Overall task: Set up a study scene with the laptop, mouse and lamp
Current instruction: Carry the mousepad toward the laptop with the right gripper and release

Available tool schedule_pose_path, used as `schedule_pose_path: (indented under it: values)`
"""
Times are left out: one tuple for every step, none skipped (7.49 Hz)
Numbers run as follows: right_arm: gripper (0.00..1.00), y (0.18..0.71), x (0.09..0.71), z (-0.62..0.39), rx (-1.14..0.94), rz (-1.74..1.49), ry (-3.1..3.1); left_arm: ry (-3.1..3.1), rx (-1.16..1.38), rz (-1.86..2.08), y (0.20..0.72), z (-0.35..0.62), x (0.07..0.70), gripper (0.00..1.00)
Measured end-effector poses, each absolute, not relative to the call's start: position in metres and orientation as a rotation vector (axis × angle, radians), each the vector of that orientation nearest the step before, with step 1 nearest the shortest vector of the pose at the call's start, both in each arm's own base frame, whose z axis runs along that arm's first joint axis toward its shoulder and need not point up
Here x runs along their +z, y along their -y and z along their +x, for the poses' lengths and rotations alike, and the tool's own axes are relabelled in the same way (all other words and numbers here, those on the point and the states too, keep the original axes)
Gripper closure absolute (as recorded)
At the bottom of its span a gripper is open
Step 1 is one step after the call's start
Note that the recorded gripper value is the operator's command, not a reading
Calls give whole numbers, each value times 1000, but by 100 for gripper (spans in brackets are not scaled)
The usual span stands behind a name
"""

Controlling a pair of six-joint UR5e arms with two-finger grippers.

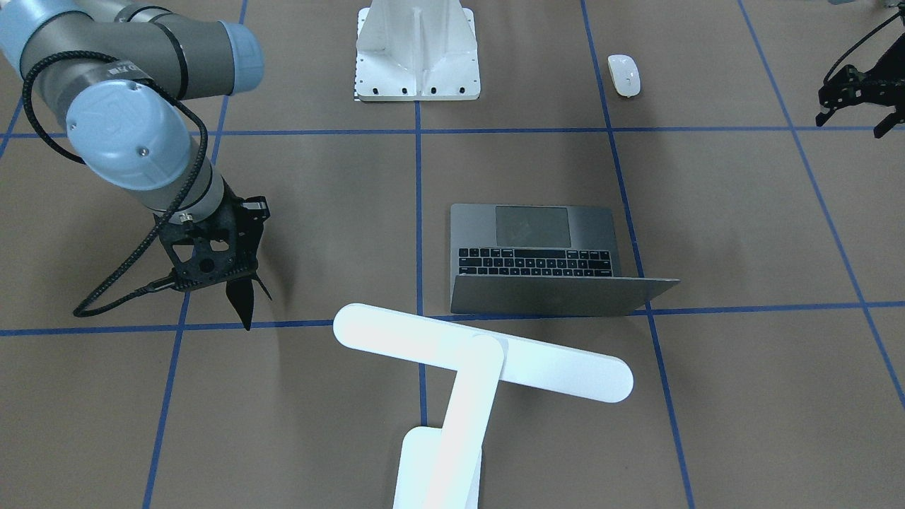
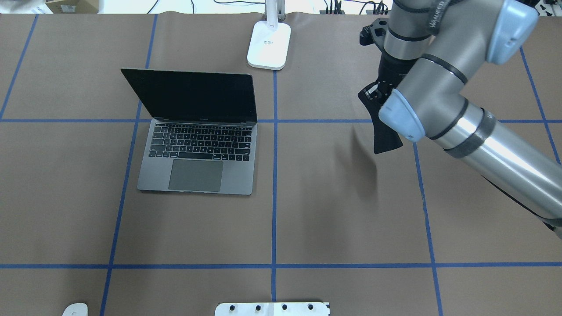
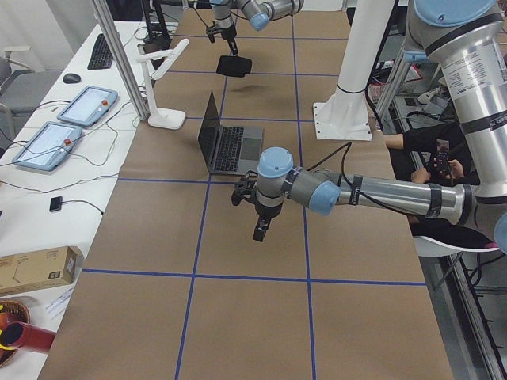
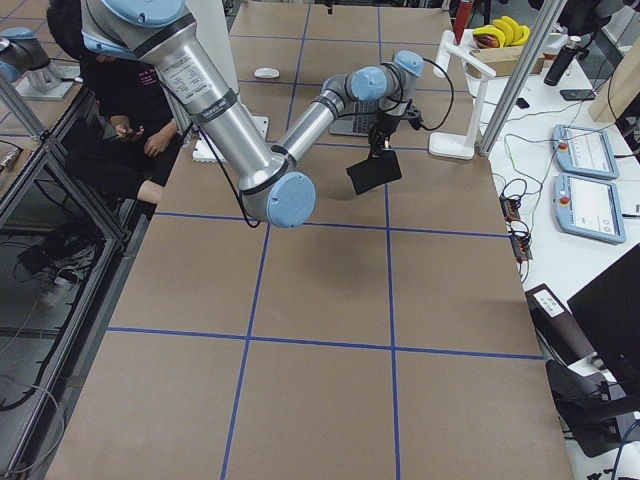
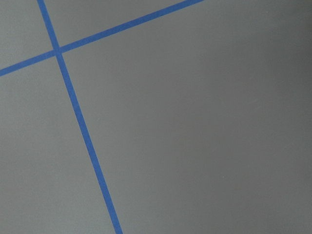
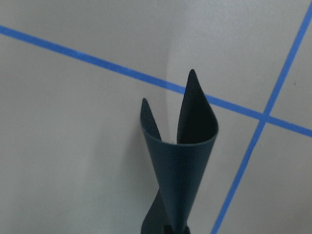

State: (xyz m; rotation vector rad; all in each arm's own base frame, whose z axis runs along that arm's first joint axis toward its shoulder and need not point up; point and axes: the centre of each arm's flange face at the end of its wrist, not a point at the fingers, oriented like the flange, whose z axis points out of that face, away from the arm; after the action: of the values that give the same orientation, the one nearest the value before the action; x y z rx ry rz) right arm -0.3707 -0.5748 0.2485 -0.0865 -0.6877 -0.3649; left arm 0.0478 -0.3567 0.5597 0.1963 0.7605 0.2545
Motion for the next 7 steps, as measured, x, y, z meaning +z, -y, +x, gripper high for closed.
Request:
schedule_pose_path:
  values:
    - [86,584,239,-384,-365,-109,698,-766,242,201,357,48,558,0]
    - [86,588,229,-392,-362,-137,715,-769,239,204,357,49,558,0]
    - [86,587,217,-392,-355,-162,721,-769,238,205,357,49,558,0]
    - [86,581,203,-388,-348,-181,718,-769,238,206,356,49,558,0]
    - [85,574,191,-382,-342,-193,715,-769,238,206,356,49,558,0]
    - [82,567,183,-377,-339,-200,712,-769,239,206,356,49,559,0]
    - [1,562,180,-373,-337,-204,711,-769,240,207,356,49,559,0]
